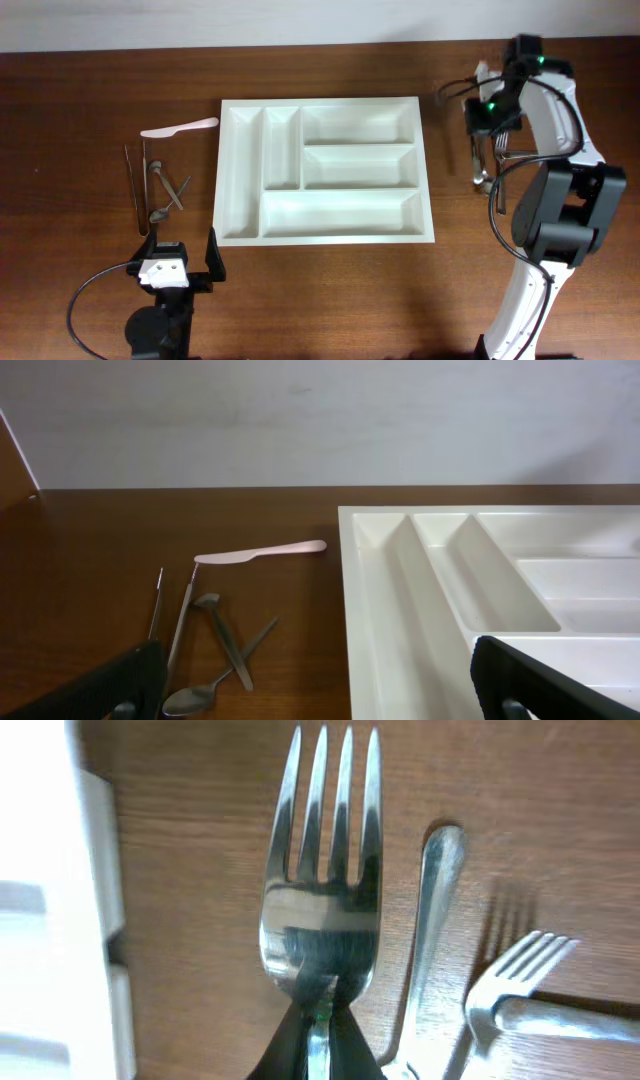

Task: Pack container
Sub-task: 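Carry the fork to the tray's top-right compartment and release it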

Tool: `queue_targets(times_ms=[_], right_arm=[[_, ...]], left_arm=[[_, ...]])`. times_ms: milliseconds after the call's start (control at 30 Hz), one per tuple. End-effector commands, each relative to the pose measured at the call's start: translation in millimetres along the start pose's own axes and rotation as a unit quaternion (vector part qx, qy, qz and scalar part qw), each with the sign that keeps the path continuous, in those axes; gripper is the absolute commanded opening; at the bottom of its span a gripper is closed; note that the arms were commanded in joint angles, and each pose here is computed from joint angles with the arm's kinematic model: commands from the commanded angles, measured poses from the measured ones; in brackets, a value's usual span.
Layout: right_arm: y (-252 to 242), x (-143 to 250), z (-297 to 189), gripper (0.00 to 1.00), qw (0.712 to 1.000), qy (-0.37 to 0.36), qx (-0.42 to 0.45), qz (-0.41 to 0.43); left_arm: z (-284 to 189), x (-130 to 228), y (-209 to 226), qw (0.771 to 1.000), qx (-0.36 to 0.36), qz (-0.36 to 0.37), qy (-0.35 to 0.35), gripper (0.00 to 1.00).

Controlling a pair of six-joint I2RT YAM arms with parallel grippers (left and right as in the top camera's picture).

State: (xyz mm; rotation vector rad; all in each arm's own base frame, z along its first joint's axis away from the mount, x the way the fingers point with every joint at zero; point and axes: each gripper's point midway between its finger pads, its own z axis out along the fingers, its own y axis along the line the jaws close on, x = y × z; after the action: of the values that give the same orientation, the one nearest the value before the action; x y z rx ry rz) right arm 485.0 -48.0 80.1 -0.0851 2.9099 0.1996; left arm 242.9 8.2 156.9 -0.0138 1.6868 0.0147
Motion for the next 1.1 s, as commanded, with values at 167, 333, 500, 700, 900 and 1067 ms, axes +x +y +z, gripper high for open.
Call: queue_targets(times_ms=[167, 333, 500, 700, 900, 1067], right_arm=[[88, -38, -45, 0.04, 0.975, -0.066, -0.063, -0.205], [159, -40, -44, 0.04, 0.923, -0.086, -0.089, -0.364], [228, -24, -39, 0.04, 0.812, -0.095, -0.100, -0.567], [265, -15, -20, 0.04, 0.717, -0.096, -0.090, -0.685], [264, -8, 21, 0.04, 0.721, -0.071, -0.114, -0.680], [261, -17, 31, 0.04, 0.730, -0.081, -0.110, -0.670]], left_arm=[[0, 0, -3, 1.000, 0.007, 0.008, -0.003, 0.99], [0, 0, -3, 1.000, 0.007, 0.008, -0.003, 0.99], [0, 0, -3, 1.000, 0.007, 0.008, -0.003, 0.99], [0, 0, -3, 1.000, 0.007, 0.008, -0.003, 0.99], [0, 0, -3, 1.000, 0.007, 0.008, -0.003, 0.99], [0, 0, -3, 1.000, 0.007, 0.008, -0.003, 0.99]])
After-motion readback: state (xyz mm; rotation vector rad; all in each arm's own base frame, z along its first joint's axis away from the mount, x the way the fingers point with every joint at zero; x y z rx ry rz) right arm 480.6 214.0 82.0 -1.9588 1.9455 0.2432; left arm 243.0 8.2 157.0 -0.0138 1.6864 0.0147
